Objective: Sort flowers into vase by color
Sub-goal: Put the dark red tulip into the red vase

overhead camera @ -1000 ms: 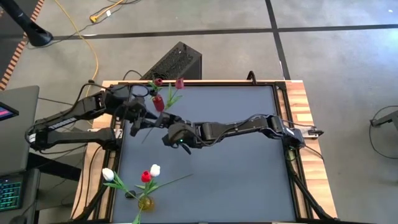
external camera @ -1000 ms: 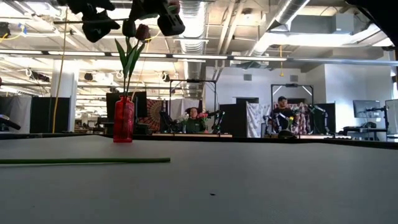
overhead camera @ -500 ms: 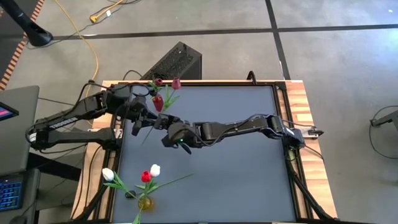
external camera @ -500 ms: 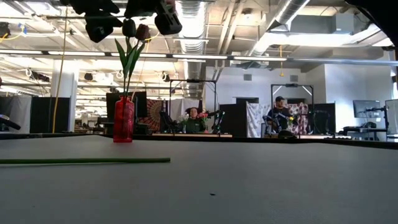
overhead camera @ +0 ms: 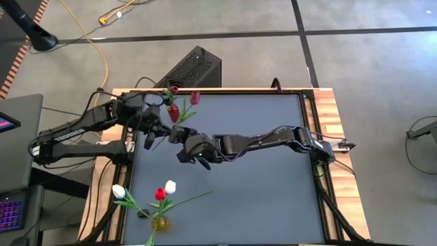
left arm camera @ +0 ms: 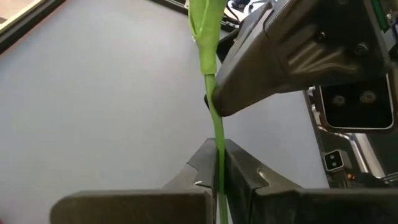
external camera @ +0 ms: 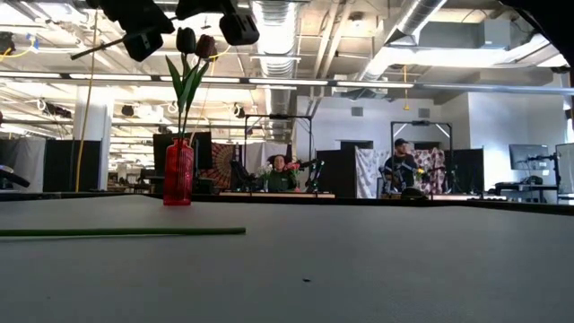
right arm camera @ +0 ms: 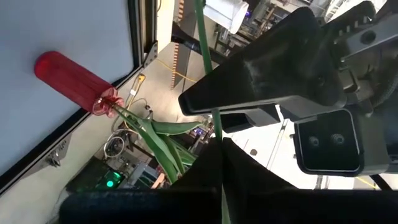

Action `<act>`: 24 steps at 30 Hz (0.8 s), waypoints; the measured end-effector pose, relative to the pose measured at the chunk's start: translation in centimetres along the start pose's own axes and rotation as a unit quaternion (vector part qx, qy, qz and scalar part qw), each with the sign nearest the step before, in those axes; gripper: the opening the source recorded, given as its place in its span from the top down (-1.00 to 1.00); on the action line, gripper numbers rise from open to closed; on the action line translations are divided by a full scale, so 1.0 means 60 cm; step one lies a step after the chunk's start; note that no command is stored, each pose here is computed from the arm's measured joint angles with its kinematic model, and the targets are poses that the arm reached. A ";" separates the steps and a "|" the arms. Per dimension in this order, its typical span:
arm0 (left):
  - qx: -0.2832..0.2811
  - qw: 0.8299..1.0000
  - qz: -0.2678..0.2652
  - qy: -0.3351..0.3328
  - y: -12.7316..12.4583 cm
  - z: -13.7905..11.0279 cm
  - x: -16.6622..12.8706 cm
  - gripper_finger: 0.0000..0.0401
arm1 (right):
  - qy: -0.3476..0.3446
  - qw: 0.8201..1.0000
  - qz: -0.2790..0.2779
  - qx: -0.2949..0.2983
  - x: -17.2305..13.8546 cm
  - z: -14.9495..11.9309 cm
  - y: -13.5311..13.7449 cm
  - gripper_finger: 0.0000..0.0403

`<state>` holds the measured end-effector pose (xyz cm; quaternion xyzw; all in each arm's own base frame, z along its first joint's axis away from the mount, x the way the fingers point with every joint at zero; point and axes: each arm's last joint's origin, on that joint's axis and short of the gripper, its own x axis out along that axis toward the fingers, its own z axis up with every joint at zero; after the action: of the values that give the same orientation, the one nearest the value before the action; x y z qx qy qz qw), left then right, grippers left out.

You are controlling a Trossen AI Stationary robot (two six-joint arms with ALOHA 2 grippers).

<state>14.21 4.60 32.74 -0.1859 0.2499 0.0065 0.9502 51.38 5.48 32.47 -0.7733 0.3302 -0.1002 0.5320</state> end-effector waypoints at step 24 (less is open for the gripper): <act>0.126 0.951 0.160 -0.231 -0.040 0.085 -0.101 1.00 | 0.049 0.965 0.095 0.238 -0.033 0.026 0.042 0.02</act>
<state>11.56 4.66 40.60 -0.0159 0.0491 0.1700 0.9841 49.64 7.37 29.97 -0.5837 0.3945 -0.1627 0.6908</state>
